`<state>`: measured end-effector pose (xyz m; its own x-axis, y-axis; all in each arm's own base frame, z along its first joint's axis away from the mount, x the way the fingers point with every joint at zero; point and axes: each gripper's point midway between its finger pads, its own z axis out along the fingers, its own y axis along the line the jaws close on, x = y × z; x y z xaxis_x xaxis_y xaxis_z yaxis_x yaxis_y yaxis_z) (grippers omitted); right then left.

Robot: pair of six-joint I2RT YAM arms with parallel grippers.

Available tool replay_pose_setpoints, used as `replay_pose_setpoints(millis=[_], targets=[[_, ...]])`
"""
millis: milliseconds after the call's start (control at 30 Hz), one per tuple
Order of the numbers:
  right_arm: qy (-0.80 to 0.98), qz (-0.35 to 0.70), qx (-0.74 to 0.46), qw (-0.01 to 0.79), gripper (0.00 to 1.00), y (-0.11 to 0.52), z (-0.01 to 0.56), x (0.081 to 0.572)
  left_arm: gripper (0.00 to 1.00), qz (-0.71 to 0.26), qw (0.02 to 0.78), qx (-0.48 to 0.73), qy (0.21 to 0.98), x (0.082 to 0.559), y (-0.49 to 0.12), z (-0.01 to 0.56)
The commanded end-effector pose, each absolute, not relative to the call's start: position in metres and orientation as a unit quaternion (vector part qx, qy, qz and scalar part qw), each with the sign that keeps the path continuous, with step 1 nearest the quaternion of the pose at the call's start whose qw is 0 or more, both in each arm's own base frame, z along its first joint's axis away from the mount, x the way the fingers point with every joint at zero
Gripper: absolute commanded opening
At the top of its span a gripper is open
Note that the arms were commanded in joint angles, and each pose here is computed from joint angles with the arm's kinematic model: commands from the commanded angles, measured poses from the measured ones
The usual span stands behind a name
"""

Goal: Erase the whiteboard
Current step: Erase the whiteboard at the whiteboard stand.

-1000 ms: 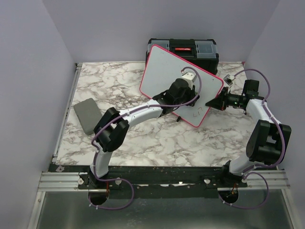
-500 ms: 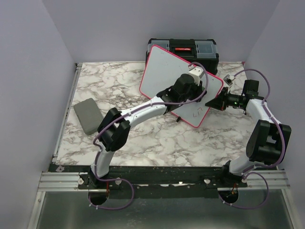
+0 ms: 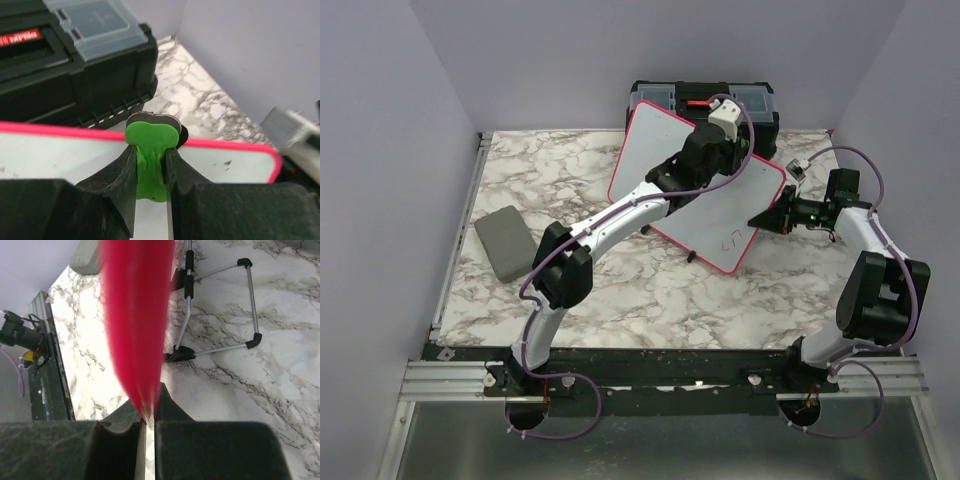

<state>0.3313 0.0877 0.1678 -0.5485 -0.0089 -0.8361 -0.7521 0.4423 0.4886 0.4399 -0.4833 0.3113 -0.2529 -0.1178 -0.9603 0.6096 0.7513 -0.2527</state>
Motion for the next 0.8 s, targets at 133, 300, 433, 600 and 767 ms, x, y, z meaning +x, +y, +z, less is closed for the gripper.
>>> replay_pose_setpoints(millis=[133,300,433,600,767], targets=[[0.711,0.504,-0.272,0.408,0.01,0.101,0.187,0.322,0.00,-0.283,0.533,0.195,0.773,0.429,-0.478,0.248],[0.711,0.503,-0.272,0.408,0.01,0.101,0.187,0.323,0.00,-0.305,0.524,0.222,0.764,0.409,-0.502,0.248],[0.712,0.504,-0.272,0.407,0.01,0.101,0.186,0.323,0.00,-0.325,0.526,0.235,0.750,0.388,-0.521,0.255],[0.712,0.504,-0.272,0.407,0.01,0.101,0.186,0.323,0.00,-0.330,0.519,0.254,0.747,0.357,-0.540,0.242],[0.710,0.504,-0.274,0.409,0.01,0.102,0.189,0.322,0.00,-0.292,0.520,0.226,0.770,0.372,-0.514,0.219]])
